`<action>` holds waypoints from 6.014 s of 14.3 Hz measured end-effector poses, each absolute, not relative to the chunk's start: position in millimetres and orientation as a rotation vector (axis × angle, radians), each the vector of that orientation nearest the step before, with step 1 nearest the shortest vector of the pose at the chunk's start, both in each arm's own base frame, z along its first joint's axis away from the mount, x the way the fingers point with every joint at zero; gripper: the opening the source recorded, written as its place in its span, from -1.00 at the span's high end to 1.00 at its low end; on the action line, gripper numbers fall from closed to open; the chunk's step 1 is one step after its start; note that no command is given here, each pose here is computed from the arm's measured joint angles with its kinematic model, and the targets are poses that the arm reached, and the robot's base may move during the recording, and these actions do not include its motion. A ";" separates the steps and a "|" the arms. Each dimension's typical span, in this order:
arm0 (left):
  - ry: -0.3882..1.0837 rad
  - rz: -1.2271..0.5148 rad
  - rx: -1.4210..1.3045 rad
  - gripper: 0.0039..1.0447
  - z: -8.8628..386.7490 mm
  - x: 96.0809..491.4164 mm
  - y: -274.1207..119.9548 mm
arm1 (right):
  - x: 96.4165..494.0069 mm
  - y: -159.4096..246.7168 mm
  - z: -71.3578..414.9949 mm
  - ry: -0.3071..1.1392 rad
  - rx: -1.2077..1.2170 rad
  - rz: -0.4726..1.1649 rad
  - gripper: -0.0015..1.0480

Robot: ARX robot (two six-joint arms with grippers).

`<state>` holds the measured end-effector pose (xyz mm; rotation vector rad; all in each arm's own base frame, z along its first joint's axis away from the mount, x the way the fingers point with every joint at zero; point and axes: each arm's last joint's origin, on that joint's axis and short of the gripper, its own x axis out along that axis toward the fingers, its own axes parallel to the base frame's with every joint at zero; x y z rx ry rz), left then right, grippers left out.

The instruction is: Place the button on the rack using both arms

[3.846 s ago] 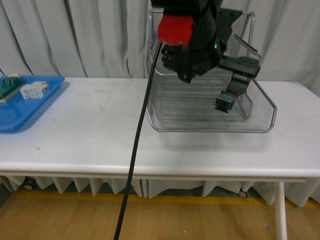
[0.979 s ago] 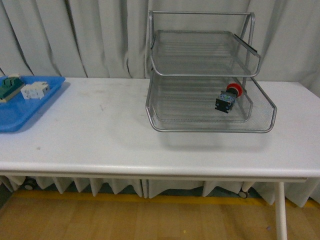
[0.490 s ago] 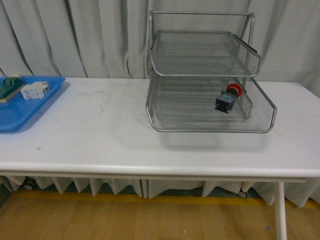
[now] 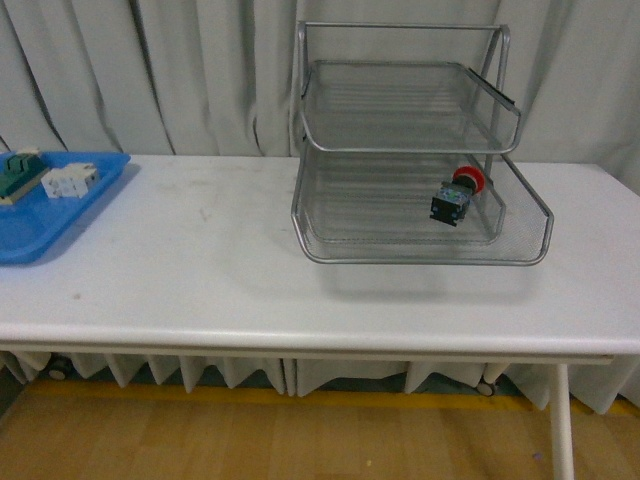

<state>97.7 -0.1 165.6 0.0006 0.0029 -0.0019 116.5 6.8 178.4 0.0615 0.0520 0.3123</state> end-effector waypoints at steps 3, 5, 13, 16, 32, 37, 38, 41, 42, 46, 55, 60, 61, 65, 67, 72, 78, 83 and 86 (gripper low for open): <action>0.003 -0.001 0.001 -0.87 165.6 97.7 -0.1 | 171.3 21.5 219.2 -0.018 0.151 0.331 -0.87; 0.003 -0.001 0.001 -0.88 165.6 97.7 -0.1 | 243.5 45.6 228.9 0.123 0.238 0.335 -0.87; 0.003 -0.001 0.001 -0.88 165.6 97.7 -0.1 | 383.1 98.3 196.0 0.641 0.278 0.245 0.31; 0.003 -0.001 0.000 -0.88 165.6 97.7 -0.1 | 376.5 113.8 162.2 0.830 0.246 0.268 0.97; 0.002 -0.001 0.001 -0.88 165.6 97.7 -0.1 | 441.7 111.2 112.5 0.854 -0.009 0.227 0.96; 0.002 -0.001 0.001 -0.88 165.6 97.7 -0.1 | 481.1 98.7 118.5 0.808 -0.026 0.210 0.97; 0.003 -0.001 0.001 -0.88 165.6 97.7 -0.1 | 486.6 96.6 118.7 0.810 -0.040 0.199 0.96; 0.002 -0.001 0.001 -0.88 165.6 97.7 -0.1 | 502.2 88.8 125.4 0.756 -0.047 0.161 0.97; 0.003 -0.001 0.000 -0.88 165.6 97.7 -0.1 | 502.6 88.3 125.8 0.753 -0.046 0.162 0.97; 0.003 -0.001 0.001 -0.88 165.6 97.7 -0.1 | 484.5 87.8 118.7 0.788 -0.024 0.195 0.97; 0.003 -0.001 0.001 -0.88 165.6 97.7 -0.1 | 346.5 57.2 185.0 0.557 0.179 0.402 0.97; 0.002 -0.001 0.001 -0.88 165.7 97.7 -0.1 | 276.6 2.0 174.2 0.218 0.115 0.113 0.97; 0.002 -0.001 0.001 -0.88 165.6 97.7 -0.1 | 250.3 -0.5 172.3 0.118 0.056 0.022 0.97; 0.002 -0.001 0.001 -0.88 165.6 97.7 -0.1 | 172.4 -0.9 178.6 0.068 0.010 -0.004 0.97; 0.002 -0.001 0.000 -0.88 165.6 97.7 -0.1 | 148.1 -0.8 179.2 0.023 0.007 -0.004 0.97; 0.003 -0.001 0.001 -0.88 165.6 97.7 -0.1 | 130.0 -0.7 168.8 -0.010 0.007 -0.003 0.97; 0.003 -0.001 0.001 -0.88 165.6 97.7 -0.1 | 116.9 -0.6 170.6 -0.015 0.006 -0.004 0.97; 0.003 -0.001 0.001 -0.88 165.6 97.7 -0.1 | 109.8 -0.6 170.2 -0.014 0.006 -0.004 0.97; 0.003 0.000 0.000 -0.88 165.6 97.7 -0.1 | 99.6 -0.5 163.5 0.037 0.006 -0.003 0.97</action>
